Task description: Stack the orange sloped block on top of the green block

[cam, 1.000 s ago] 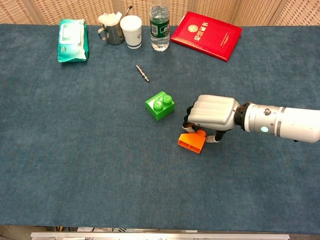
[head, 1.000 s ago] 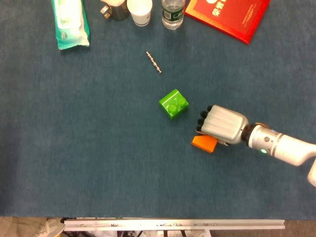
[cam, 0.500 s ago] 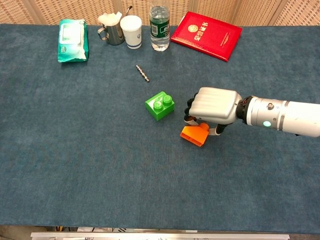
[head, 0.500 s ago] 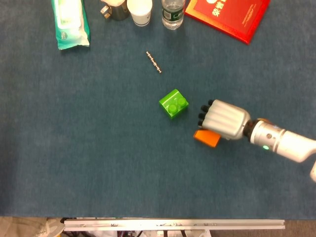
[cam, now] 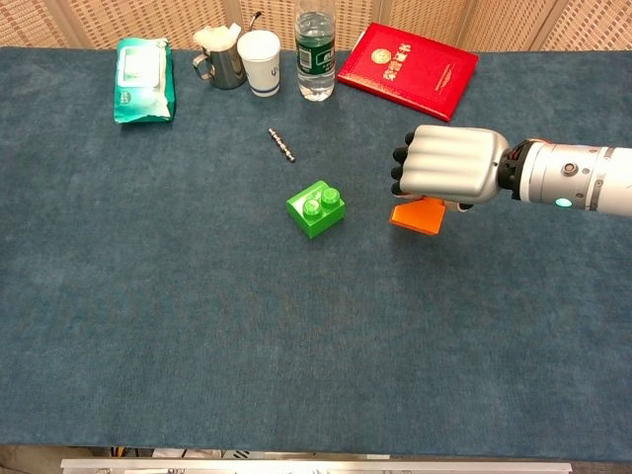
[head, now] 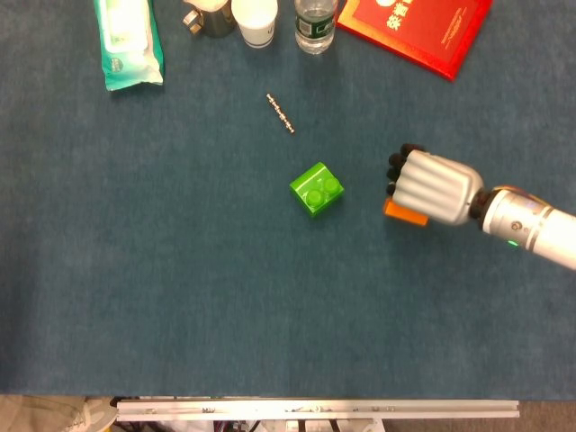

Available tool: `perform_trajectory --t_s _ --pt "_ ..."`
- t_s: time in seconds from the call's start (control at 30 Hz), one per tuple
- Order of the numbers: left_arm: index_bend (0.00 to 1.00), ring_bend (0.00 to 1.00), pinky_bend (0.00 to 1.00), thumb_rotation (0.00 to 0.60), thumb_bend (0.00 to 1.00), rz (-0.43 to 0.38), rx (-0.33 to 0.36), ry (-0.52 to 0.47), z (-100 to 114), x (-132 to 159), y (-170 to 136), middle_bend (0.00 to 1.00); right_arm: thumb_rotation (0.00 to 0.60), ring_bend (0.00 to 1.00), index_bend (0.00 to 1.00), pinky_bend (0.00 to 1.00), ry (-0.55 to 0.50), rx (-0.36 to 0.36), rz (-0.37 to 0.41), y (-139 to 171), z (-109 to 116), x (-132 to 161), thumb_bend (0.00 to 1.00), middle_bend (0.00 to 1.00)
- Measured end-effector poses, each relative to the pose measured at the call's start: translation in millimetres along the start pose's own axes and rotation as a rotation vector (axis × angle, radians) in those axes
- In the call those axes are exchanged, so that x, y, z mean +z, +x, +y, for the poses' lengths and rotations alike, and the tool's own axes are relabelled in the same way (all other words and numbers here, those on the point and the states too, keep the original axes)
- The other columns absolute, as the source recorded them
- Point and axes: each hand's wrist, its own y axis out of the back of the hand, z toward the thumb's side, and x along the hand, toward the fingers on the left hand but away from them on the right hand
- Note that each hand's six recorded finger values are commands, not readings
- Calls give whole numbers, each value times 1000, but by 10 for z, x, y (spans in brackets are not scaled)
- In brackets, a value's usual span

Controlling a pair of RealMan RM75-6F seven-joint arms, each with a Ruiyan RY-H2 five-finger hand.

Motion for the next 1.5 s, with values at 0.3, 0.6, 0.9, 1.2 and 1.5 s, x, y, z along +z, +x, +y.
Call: perform_trajectory --t_s 0.3,0.6,0.9,1.2,1.5 --pt "227 325 241 600 220 -4 -2 -4 -11 21 1 327 600 330 599 387 196 46 -5 -30 -95 -113 268 492" --pt "226 325 240 600 220 -6 -5 -8 -23 19 1 327 600 308 599 325 346 70 -33 -140 -166 -118 268 484" --pt "227 325 240 600 219 -1 -8 -10 -30 -7 -11 327 600 263 594 228 459 69 -50 -236 -169 -53 265 459" --pt "227 325 240 600 220 3 -9 -15 -39 -38 -26 327 600 213 429 126 514 62 -76 -291 -175 69 246 395" --pt "226 325 240 600 220 8 -7 -16 -40 -64 -36 327 600 170 262 95 509 62 -111 -297 -175 170 169 340"
